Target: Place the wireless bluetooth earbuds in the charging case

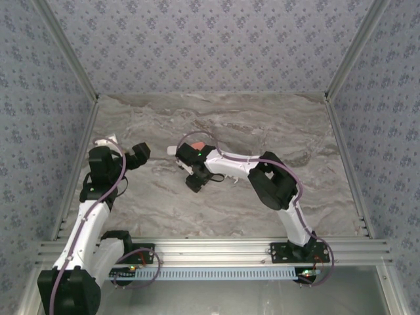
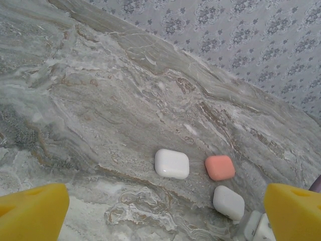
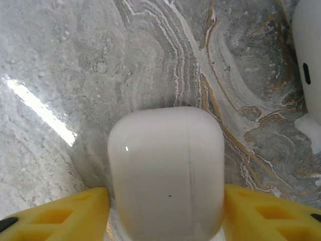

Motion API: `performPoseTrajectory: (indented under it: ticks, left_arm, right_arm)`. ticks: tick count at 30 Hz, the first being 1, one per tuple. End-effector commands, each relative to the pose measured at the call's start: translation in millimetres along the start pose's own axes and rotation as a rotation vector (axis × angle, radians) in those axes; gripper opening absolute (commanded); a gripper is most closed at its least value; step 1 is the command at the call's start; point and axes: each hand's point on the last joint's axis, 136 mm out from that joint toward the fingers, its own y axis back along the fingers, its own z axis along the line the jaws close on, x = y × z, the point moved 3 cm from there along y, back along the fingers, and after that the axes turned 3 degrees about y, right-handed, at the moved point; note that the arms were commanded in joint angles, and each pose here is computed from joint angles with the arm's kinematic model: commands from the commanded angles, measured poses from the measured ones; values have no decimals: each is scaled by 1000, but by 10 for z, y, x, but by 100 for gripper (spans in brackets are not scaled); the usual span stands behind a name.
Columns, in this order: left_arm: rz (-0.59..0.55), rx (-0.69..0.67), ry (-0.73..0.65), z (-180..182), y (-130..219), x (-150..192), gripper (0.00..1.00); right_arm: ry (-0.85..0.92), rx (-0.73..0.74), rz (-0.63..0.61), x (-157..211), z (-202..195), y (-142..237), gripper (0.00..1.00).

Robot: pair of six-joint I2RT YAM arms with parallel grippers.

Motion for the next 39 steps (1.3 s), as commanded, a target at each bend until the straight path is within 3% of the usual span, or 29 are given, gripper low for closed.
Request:
performPoseTrajectory:
  ticks: [1, 8, 14, 23, 29, 39]
  left_arm:
    - [-22, 31, 2, -74, 17, -91, 99]
    - [38, 114, -15, -199, 14, -29, 99]
    - [109, 375, -32, -663, 130, -73, 91]
    - [282, 759, -177, -1606, 385, 29, 89]
    - [384, 941, -246, -2118, 424, 225, 88]
    - [485, 996, -225, -2418, 194, 424, 77]
  right_arm:
    - [-3, 4, 10, 3, -44, -30, 55]
    - [-13, 48, -157, -97, -195, 410, 44]
    - [3, 80, -393, -78, -398, 1059, 43]
    - [105, 181, -705, 127, -616, 2059, 43]
    - [188, 221, -769, 221, -601, 2353, 43]
    - [226, 191, -825, 256, -467, 2462, 43]
